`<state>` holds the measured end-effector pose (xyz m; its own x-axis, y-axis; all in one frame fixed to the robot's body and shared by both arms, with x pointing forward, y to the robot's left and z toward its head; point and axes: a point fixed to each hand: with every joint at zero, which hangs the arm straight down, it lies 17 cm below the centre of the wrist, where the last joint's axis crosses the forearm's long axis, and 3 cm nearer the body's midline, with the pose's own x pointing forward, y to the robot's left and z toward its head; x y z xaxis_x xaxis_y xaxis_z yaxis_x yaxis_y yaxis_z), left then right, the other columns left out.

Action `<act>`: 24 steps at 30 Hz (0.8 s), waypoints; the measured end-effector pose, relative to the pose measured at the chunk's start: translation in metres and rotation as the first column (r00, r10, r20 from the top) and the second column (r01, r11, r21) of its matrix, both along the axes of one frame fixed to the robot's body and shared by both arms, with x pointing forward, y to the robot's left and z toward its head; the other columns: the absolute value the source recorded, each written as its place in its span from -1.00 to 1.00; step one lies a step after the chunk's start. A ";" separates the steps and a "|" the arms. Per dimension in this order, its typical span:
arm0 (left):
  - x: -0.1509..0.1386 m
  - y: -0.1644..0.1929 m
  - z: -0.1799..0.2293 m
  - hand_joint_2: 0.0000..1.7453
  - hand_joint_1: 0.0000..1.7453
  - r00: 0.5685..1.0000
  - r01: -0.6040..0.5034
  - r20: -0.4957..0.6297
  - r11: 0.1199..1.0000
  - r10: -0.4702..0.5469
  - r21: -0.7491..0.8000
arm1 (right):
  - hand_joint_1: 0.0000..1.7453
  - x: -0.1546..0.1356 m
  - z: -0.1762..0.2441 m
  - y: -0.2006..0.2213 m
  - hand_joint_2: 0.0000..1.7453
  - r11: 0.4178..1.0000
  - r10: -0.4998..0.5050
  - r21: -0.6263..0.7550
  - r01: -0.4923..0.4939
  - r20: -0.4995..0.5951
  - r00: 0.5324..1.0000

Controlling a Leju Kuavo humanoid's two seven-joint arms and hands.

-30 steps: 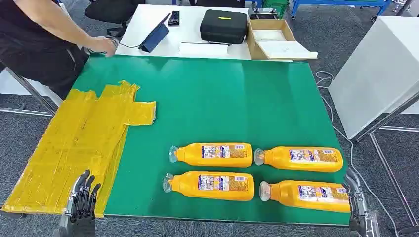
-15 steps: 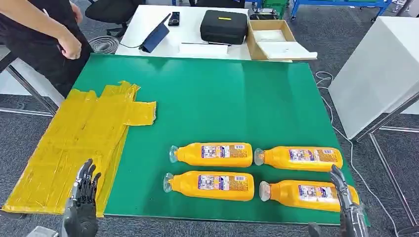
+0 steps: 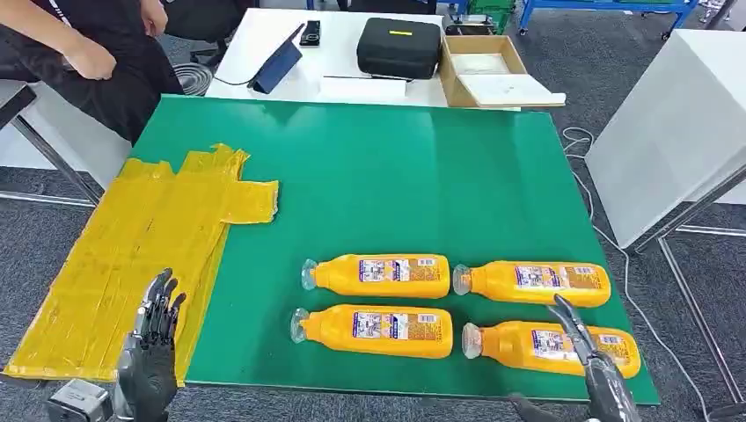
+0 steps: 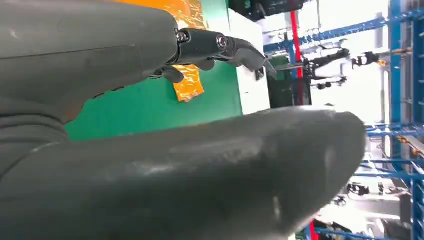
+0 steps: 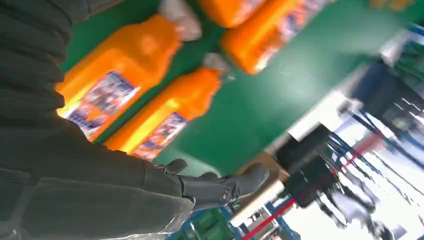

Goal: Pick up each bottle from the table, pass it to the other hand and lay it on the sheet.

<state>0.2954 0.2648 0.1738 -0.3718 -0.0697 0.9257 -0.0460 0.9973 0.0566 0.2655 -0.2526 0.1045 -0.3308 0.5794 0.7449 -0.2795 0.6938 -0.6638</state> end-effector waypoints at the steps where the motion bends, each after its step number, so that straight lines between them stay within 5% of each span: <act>1: 0.001 0.000 0.001 -1.00 -1.00 1.000 0.004 0.002 1.000 -0.004 0.001 | -1.00 -0.001 -0.004 -0.006 1.00 0.999 0.004 -0.036 -0.004 -0.013 1.000; 10: 0.005 0.015 0.002 -1.00 -1.00 1.000 -0.018 0.018 1.000 0.018 0.001 | -1.00 -0.030 -0.037 -0.121 1.00 0.913 -0.013 -0.402 -0.073 -0.206 0.979; 18: -0.003 0.020 0.002 -1.00 -1.00 1.000 -0.023 0.009 1.000 0.023 0.006 | -1.00 -0.007 -0.032 -0.177 1.00 0.763 -0.067 -0.643 -0.061 -0.172 0.983; 24: -0.007 0.025 0.004 -1.00 -1.00 0.999 -0.041 0.009 0.999 0.041 0.004 | -1.00 0.002 -0.031 -0.184 1.00 0.724 -0.083 -0.688 -0.037 -0.140 0.987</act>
<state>0.2886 0.2894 0.1779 -0.3773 -0.0885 0.9218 -0.0871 0.9944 0.0598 0.2674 -0.4364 0.0737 -0.2301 0.9568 0.1776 -0.4062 0.0715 -0.9110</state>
